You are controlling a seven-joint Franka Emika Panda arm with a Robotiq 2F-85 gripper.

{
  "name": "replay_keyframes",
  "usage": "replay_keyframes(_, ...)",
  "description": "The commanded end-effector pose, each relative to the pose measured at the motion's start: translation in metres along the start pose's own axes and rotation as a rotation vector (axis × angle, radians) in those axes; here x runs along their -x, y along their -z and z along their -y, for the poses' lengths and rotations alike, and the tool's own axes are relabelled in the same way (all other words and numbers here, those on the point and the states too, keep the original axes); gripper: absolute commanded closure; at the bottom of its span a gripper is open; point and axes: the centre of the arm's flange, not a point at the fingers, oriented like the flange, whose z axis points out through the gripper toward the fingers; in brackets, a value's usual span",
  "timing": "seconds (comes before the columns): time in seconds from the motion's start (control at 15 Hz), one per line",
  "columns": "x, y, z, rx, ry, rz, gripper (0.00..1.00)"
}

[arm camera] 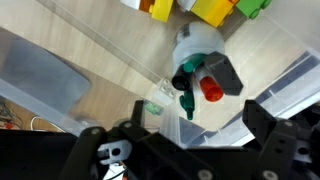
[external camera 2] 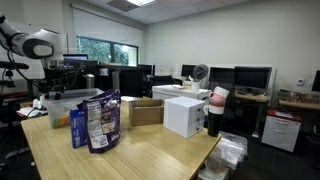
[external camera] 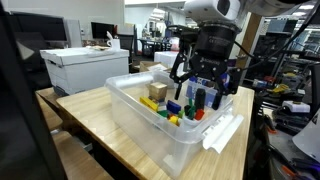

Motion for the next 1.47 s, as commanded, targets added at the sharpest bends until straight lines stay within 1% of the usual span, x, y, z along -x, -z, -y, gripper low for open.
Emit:
replay_keyframes(0.0,-0.01,-0.013,0.0,0.018,0.018,0.067,0.0)
replay_keyframes(0.2,-0.012,-0.02,0.0,0.012,0.037,0.108,0.0)
replay_keyframes(0.47,-0.011,-0.033,0.0,-0.02,0.062,0.157,0.0)
replay_keyframes(0.73,-0.008,-0.052,0.0,-0.063,0.08,0.174,0.0)
replay_keyframes(1.0,-0.01,-0.055,-0.003,-0.075,0.073,0.177,0.0)
replay_keyframes(1.2,-0.016,-0.056,-0.007,-0.06,0.099,0.223,0.0)
replay_keyframes(1.27,-0.019,-0.057,-0.009,-0.062,0.124,0.248,0.0)
replay_keyframes(1.4,-0.02,-0.061,-0.01,-0.076,0.158,0.271,0.0)
